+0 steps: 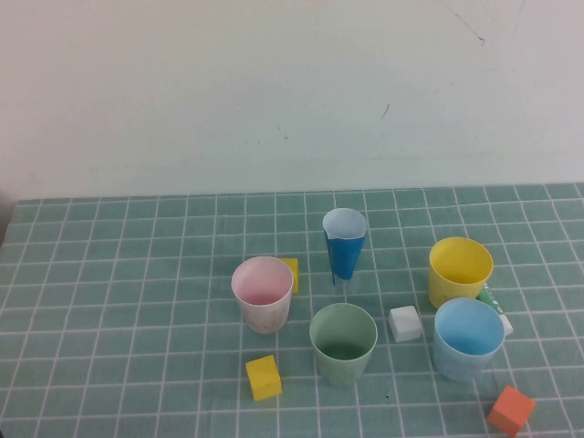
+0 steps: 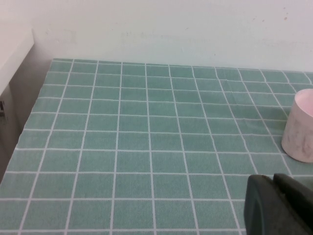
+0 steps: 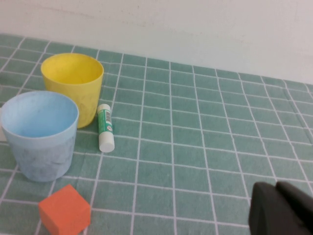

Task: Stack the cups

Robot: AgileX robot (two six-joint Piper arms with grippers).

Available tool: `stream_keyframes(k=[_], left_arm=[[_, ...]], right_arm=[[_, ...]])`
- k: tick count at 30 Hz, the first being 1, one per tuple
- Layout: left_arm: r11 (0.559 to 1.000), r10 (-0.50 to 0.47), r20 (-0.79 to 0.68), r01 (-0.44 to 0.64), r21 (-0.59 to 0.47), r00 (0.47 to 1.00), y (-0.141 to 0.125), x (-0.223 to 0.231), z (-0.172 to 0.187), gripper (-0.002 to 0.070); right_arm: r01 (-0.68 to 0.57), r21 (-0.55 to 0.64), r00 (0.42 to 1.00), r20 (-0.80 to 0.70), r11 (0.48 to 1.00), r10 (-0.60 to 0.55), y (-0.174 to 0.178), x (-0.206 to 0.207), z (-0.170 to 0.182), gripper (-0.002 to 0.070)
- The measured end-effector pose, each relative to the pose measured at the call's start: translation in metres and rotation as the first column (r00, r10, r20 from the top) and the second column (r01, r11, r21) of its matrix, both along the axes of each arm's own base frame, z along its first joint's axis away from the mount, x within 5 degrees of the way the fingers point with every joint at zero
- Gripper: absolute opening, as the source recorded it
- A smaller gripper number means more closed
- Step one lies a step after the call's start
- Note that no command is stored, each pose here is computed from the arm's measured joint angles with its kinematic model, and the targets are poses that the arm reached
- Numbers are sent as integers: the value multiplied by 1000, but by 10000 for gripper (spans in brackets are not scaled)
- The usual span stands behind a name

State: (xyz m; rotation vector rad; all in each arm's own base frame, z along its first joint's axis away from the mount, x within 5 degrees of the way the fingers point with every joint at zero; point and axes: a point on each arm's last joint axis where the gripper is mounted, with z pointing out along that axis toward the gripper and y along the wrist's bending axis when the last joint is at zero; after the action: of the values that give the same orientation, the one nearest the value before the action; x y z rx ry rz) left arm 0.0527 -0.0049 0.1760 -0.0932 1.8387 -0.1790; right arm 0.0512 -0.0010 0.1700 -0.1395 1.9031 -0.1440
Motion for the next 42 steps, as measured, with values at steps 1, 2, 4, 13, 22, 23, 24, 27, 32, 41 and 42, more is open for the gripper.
stream_keyframes(k=[1,2,4,13,22,23,24,27,32,41,42], left_arm=[[1000,0,0,0,0,1000,0,0,0,-2],[1000,0,0,0,0,1000,0,0,0,-2],[1000,0,0,0,0,1000,0,0,0,-2],[1000,0,0,0,0,1000,0,0,0,-2],[1000,-4,4,4,24,1000,0,0,0,-2],[1000,-5,12,4,30,1000,0,0,1,-2],[1000,-4,27,3,31,1000,0,1,2,-2],[999,1,128,-5,32,992,1,2,11,-2],[999,17,514,-39,32,857,3,0,48,-4],[997,58,958,-58,-43,280,6,-39,101,-3],[997,63,970,-49,-53,237,6,-43,103,-3]], right_arm=[[0,0,1000,0,1000,0,0,0,0,-1],[0,0,1000,0,1000,0,0,0,0,-1],[0,0,1000,0,1000,0,0,0,0,-1],[-4,0,1000,0,1000,4,0,0,0,-1],[-3,0,1000,8,1000,3,0,0,0,-1],[-3,-1,1000,19,1000,3,0,1,1,-1],[-2,-2,999,40,1000,2,0,1,2,-1],[4,-7,989,148,1000,-3,-1,4,10,-1],[28,-19,862,507,999,-15,-2,4,45,-1],[61,5,489,871,998,-34,-5,-18,88,-1],[63,5,473,880,998,-34,-5,-19,89,-1]])
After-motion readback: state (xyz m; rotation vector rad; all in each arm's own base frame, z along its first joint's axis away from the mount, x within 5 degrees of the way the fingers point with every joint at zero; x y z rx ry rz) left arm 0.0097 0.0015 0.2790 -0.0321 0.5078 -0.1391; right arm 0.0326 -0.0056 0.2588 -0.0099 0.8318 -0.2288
